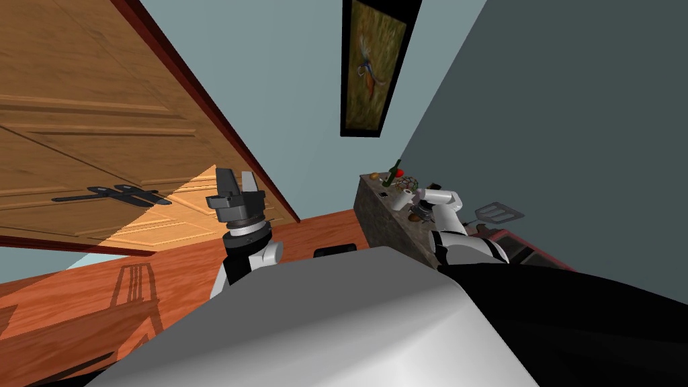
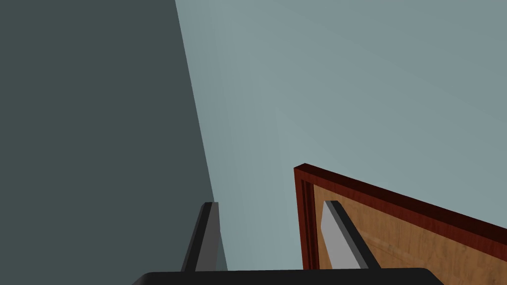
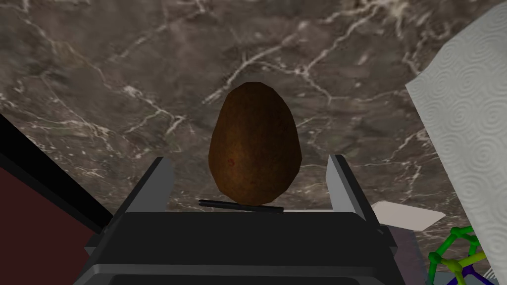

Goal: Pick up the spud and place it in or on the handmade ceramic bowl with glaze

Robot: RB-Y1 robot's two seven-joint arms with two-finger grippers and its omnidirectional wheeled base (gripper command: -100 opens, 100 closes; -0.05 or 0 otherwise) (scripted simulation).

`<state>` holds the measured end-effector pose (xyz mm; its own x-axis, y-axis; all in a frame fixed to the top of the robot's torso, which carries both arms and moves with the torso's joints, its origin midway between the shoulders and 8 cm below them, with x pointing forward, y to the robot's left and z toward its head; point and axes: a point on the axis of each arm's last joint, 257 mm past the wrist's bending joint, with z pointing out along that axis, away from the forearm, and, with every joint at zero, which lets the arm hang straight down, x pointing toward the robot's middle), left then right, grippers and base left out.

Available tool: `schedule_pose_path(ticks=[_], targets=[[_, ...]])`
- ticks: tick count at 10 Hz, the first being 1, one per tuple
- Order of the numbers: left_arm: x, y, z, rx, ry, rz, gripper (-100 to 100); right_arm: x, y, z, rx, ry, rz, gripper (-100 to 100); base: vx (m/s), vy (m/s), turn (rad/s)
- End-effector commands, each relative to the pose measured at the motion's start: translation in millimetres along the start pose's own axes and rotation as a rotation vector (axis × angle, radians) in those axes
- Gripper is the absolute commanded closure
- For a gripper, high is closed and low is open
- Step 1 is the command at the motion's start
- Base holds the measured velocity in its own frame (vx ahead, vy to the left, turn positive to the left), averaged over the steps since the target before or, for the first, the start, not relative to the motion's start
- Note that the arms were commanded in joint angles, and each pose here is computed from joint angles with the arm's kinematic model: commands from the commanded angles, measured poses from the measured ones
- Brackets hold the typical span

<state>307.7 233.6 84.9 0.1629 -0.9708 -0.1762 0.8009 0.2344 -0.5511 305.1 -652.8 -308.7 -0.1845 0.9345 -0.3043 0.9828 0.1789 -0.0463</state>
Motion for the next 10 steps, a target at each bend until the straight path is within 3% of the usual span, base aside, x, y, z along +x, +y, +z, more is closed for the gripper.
schedule_pose_path(ticks=[1,2,3,5,6,10], targets=[[0.0,0,0.0,0.000,0.000,0.000,0,0,0,0.0,0.000,0.000,0.000,-100,0.014,-0.003,0.007],[0.0,0,0.0,0.000,0.000,0.000,0,1,-1,1.0,0.003,0.004,-0.001,0,0.000,0.000,0.000],[0.0,0,0.0,0.000,0.000,0.000,0,7,0,11.1,0.002,0.004,0.001,-100,-0.009,-0.028,0.015],[0.0,0,0.0,0.000,0.000,0.000,0,7,0,14.1,0.003,0.005,0.000,-100,-0.008,-0.037,0.013],[0.0,0,0.0,0.000,0.000,0.000,0,7,1,14.8,0.002,0.004,0.001,100,0.000,0.000,0.000],[0.0,0,0.0,0.000,0.000,0.000,0,7,1,14.6,0.002,0.004,0.001,100,0.000,0.000,0.000]])
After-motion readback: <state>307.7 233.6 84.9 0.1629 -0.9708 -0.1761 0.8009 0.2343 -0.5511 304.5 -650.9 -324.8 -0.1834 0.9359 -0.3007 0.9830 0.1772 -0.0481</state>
